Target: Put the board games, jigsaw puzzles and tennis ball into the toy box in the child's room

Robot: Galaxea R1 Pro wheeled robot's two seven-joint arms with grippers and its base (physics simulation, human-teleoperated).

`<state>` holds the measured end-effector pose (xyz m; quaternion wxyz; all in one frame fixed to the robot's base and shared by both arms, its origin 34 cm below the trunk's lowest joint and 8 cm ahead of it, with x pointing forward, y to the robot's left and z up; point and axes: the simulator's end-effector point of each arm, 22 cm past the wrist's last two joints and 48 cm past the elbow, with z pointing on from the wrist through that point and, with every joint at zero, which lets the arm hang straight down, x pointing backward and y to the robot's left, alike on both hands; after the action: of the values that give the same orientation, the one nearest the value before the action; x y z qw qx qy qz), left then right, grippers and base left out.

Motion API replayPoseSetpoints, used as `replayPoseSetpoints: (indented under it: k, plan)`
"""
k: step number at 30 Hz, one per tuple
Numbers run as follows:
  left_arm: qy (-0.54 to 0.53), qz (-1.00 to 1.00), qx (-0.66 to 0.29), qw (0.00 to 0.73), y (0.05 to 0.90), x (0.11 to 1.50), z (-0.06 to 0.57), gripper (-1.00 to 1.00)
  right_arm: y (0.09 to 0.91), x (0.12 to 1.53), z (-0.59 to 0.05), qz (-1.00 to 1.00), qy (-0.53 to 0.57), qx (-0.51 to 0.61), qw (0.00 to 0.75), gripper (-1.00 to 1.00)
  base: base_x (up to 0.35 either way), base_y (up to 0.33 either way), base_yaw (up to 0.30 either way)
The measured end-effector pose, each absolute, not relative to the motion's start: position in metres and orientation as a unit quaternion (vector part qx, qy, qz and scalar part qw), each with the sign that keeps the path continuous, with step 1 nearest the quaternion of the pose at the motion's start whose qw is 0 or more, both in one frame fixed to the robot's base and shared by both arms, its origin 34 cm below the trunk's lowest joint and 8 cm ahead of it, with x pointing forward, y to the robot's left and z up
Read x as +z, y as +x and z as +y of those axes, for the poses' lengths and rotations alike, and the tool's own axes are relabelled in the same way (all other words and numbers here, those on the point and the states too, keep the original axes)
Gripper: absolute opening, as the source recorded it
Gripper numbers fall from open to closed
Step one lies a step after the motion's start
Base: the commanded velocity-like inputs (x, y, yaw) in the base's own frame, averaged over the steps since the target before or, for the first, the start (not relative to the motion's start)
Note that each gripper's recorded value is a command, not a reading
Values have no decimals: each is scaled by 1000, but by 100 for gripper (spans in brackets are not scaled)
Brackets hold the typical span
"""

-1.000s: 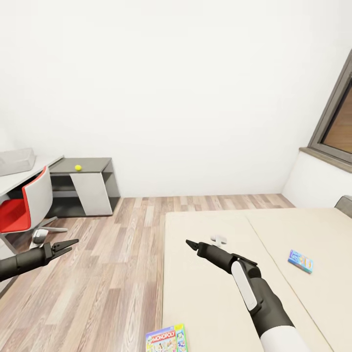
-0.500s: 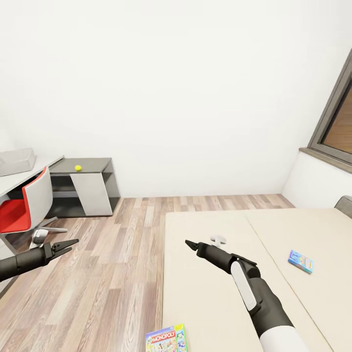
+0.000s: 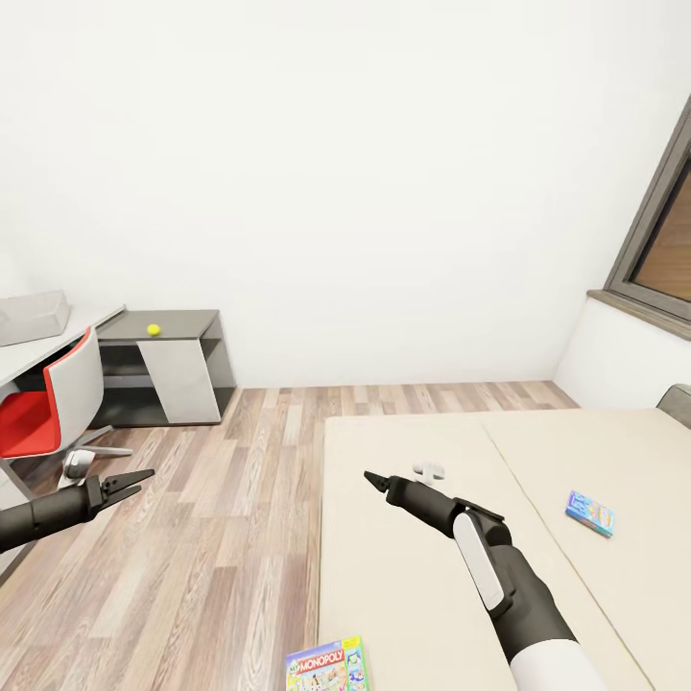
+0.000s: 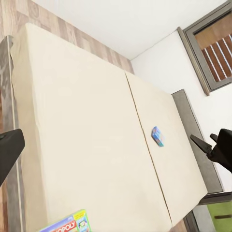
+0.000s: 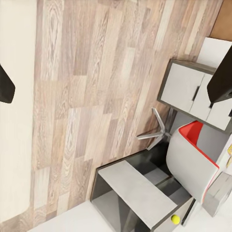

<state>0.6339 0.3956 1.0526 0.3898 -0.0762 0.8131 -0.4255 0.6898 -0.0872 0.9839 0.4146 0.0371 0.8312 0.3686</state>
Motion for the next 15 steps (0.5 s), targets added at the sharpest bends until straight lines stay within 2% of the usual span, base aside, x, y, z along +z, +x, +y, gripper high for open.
replayPoseSetpoints:
  k: [9, 15]
  plan:
    - [-76, 814, -424, 390, 634, 1053, 398, 100, 690, 984, -88, 831, 38, 369, 415, 100, 0, 11, 0]
    - [-76, 815, -423, 390, 633, 1054, 400, 100, 690, 984, -88, 831, 38, 369, 415, 100, 0, 159, 0]
